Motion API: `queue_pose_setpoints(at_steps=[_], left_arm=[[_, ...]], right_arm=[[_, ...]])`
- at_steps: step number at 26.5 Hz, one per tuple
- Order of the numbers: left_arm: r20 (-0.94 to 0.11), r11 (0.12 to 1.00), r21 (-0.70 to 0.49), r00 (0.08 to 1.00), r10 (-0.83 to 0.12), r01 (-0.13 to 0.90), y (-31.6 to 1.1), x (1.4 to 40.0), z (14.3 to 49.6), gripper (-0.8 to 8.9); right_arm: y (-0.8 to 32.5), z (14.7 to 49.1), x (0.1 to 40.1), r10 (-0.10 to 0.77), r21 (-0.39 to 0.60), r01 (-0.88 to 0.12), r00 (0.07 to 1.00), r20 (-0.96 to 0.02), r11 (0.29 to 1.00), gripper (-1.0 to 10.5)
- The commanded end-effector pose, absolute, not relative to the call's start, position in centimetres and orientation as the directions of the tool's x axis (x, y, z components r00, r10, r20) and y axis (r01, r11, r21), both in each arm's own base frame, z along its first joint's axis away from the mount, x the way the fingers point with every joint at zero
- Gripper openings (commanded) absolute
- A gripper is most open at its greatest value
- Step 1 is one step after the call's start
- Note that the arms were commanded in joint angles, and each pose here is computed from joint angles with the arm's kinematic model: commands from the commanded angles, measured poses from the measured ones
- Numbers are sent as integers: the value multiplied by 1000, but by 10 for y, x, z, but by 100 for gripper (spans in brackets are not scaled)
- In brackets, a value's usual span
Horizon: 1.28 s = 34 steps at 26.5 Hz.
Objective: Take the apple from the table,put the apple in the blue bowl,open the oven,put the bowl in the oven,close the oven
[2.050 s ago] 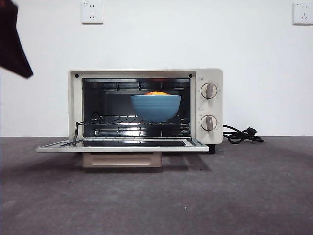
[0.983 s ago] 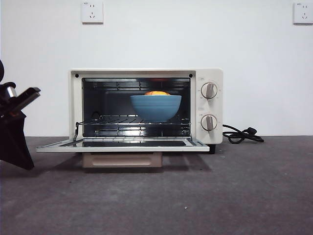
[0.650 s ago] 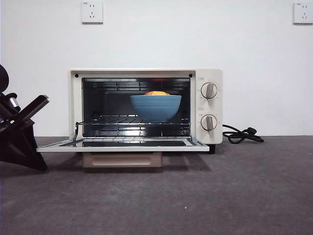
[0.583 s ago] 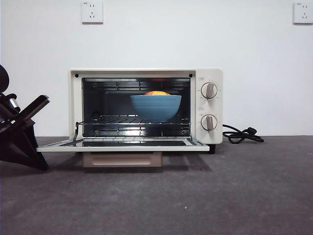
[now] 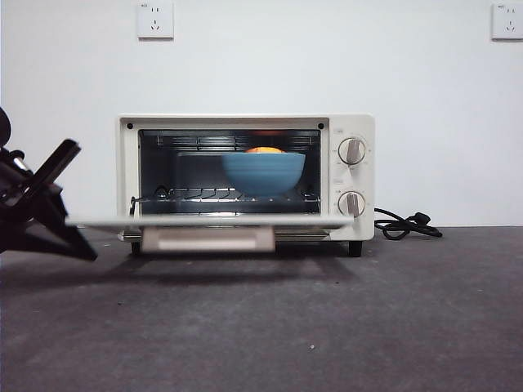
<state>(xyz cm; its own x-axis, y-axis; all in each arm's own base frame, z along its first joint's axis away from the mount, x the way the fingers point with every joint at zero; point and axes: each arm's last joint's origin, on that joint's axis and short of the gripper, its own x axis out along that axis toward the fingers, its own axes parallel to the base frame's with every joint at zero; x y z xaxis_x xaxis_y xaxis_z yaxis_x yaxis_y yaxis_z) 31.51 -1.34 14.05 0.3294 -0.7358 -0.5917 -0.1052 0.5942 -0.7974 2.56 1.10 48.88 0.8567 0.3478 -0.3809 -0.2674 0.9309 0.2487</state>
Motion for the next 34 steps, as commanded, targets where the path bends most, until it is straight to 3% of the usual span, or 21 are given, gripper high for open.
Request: queue_pose_setpoints(at_steps=[1, 15, 23, 34], left_arm=[[-527, 529, -844, 327, -784, -91, -18, 319, 144, -6], [-440, 493, -870, 430, -789, 14, -20, 338, 193, -6], [-412, 518, -850, 495, -765, 94, -26, 358, 228, -6], [-350, 508, -842, 534, -770, 180, -27, 371, 264, -6]], right_arm=[[12, 485, 26, 340, 242, -259, 848, -407, 935, -6], [12, 485, 26, 339, 241, -259, 848, -407, 935, -5], [12, 485, 26, 340, 242, -258, 848, -407, 935, -5], [12, 485, 26, 339, 241, -258, 848, -407, 936, -5]])
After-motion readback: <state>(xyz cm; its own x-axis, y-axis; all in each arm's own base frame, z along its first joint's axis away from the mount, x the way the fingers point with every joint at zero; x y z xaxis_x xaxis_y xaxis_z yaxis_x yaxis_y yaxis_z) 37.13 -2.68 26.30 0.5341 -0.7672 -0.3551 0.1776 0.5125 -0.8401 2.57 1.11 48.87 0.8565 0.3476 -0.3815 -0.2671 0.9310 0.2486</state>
